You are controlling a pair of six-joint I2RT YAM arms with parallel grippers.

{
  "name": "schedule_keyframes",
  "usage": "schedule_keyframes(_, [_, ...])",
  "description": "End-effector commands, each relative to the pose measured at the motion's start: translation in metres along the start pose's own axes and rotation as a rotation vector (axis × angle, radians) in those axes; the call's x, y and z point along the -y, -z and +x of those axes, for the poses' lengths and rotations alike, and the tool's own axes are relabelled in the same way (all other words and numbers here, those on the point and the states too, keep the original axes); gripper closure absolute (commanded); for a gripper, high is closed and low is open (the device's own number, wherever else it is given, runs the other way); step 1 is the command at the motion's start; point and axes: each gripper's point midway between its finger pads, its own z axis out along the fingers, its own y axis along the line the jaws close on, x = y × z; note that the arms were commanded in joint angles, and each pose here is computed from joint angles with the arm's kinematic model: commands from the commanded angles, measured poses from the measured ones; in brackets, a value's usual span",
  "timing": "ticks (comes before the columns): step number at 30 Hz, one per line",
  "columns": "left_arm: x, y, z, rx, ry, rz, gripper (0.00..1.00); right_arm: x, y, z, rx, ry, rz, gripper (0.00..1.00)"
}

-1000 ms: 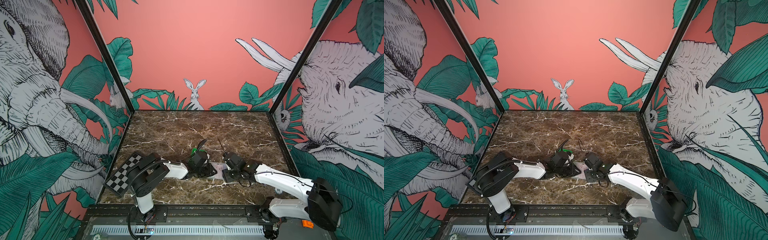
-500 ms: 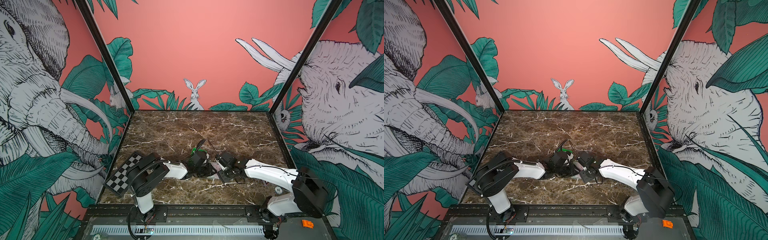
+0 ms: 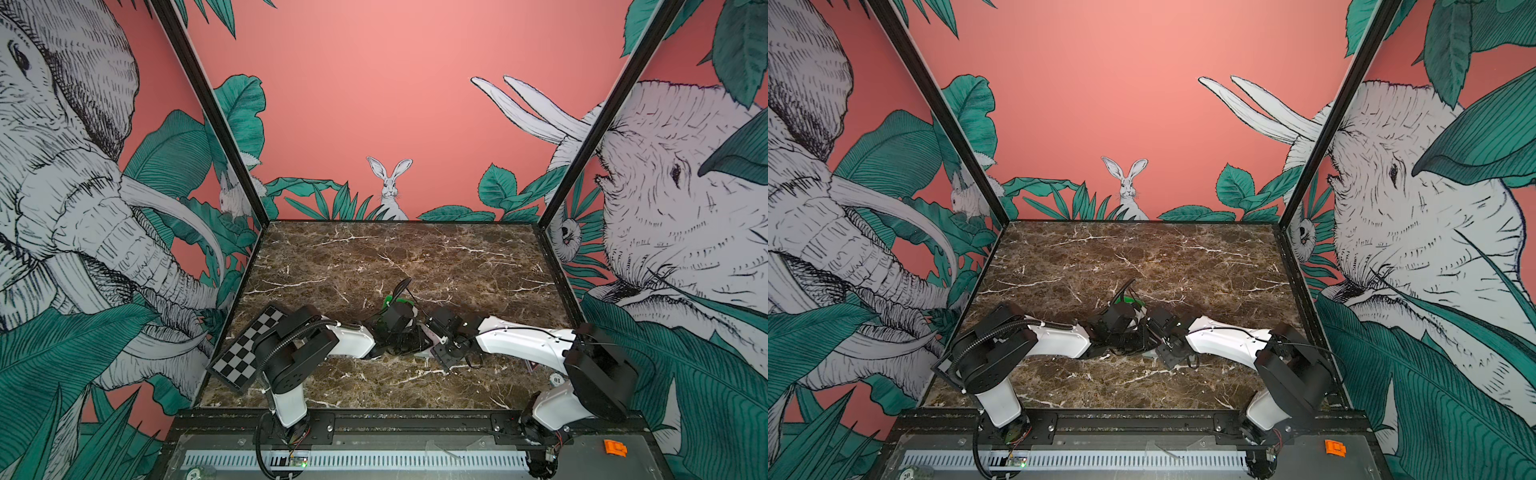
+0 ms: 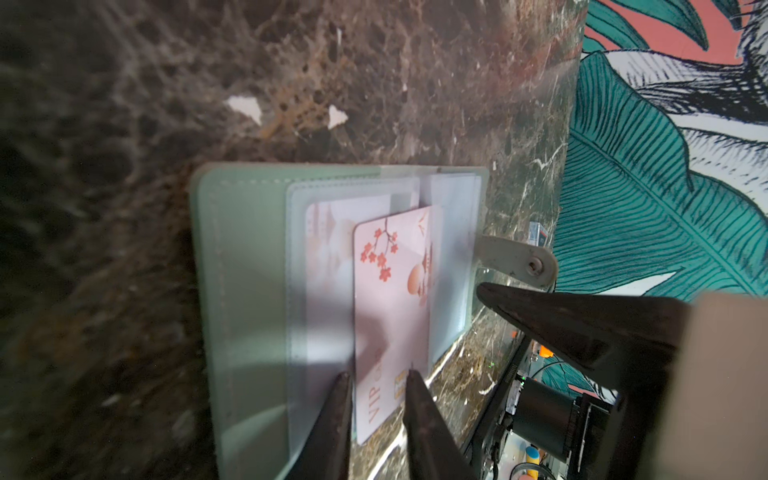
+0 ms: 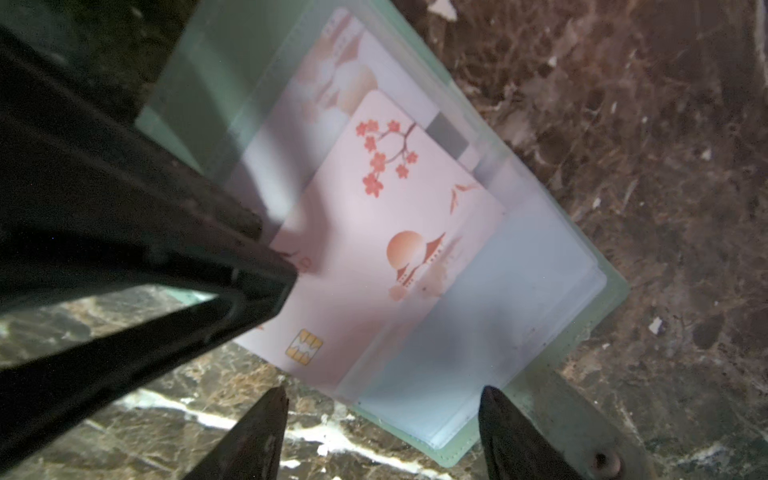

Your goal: Put the credit cards into the card holder

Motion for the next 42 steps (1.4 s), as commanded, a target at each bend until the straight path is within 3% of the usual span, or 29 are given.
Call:
schedule_keyframes(1, [-0.033,-0.001,0.011,-0.027,0.06,-0.085,0.76,0.005,0.0,0.0,-0.011,-0.004,0.043,0.28])
schedule_keyframes(16, [-0.033,-0.001,0.012,-0.031,0.058,-0.086,0.77,0.015,0.002,-0.008,0.018,-0.04,0.114,0.31])
schedule_keyframes(23, [-0.031,-0.002,0.011,-0.03,0.055,-0.083,0.77,0.001,0.016,-0.012,0.089,-0.07,0.004,0.32])
schedule_keyframes(30, [-0.028,-0.003,0.009,-0.031,0.05,-0.079,0.74,0.006,0.031,-0.014,0.171,-0.235,-0.102,0.35])
schedule_keyframes(34, [-0.027,-0.003,0.009,-0.036,0.047,-0.081,0.74,0.026,0.021,-0.005,0.154,-0.397,-0.119,0.45])
schedule_keyframes(42, [-0.026,-0.003,0.008,-0.036,0.044,-0.084,0.73,0.054,0.011,0.014,0.138,-0.568,-0.101,0.62])
